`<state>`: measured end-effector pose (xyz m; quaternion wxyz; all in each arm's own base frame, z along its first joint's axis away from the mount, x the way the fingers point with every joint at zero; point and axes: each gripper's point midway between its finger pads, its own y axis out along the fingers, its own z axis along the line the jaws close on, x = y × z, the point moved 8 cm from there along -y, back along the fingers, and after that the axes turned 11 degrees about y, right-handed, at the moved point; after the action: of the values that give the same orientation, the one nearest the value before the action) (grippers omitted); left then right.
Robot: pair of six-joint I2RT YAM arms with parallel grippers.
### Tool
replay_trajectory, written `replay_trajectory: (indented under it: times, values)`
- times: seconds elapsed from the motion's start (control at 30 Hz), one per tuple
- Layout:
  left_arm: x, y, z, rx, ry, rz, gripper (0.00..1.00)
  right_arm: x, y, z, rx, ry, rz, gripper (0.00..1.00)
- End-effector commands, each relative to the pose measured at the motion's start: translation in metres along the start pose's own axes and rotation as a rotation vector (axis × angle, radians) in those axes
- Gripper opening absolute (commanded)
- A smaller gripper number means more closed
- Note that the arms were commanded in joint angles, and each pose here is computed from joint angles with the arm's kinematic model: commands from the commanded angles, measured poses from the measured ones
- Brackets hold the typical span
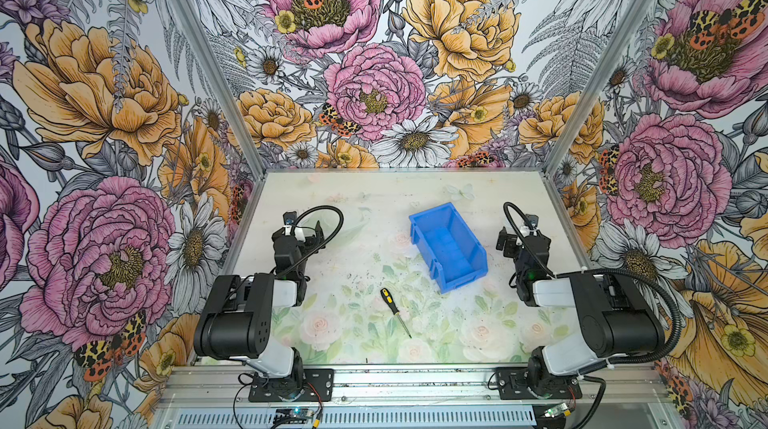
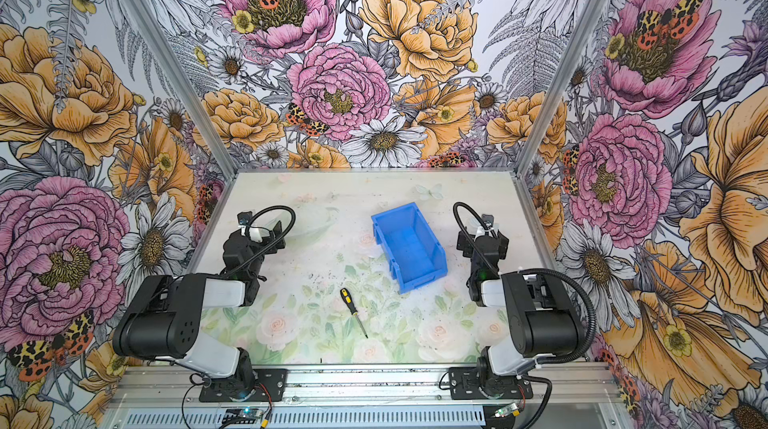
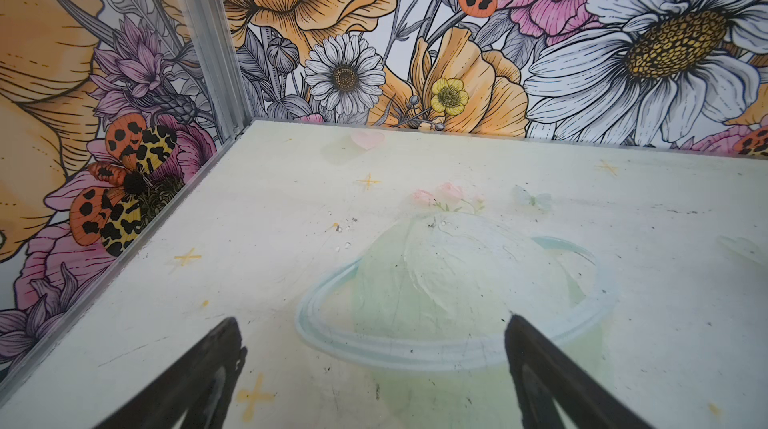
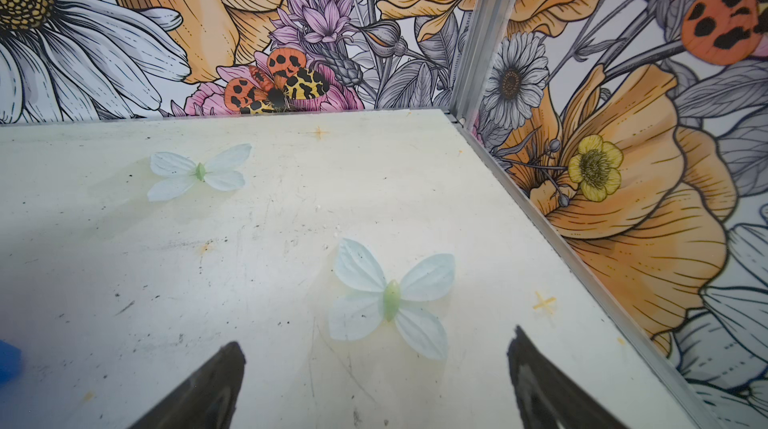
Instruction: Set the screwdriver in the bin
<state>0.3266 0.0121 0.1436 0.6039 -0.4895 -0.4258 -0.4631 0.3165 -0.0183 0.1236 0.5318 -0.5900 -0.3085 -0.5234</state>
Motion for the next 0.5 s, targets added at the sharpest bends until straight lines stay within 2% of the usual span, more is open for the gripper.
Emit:
replay_trajectory:
  times: [0.0,0.33,0.47]
  values:
    - [0.001,0.001,-0.003,-0.021,0.003,-0.008,0.99,0.012,0.002,0.002,0.016,0.029,-0.045,1.0]
    - [0.002,0.0,0.001,0.002,-0.013,-0.01,0.99,0.012,0.001,0.002,0.017,0.029,-0.052,0.99]
    - [0.015,-0.007,0.005,0.018,-0.021,-0.002,0.99,0.029,-0.001,0.004,-0.028,0.021,-0.011,0.99]
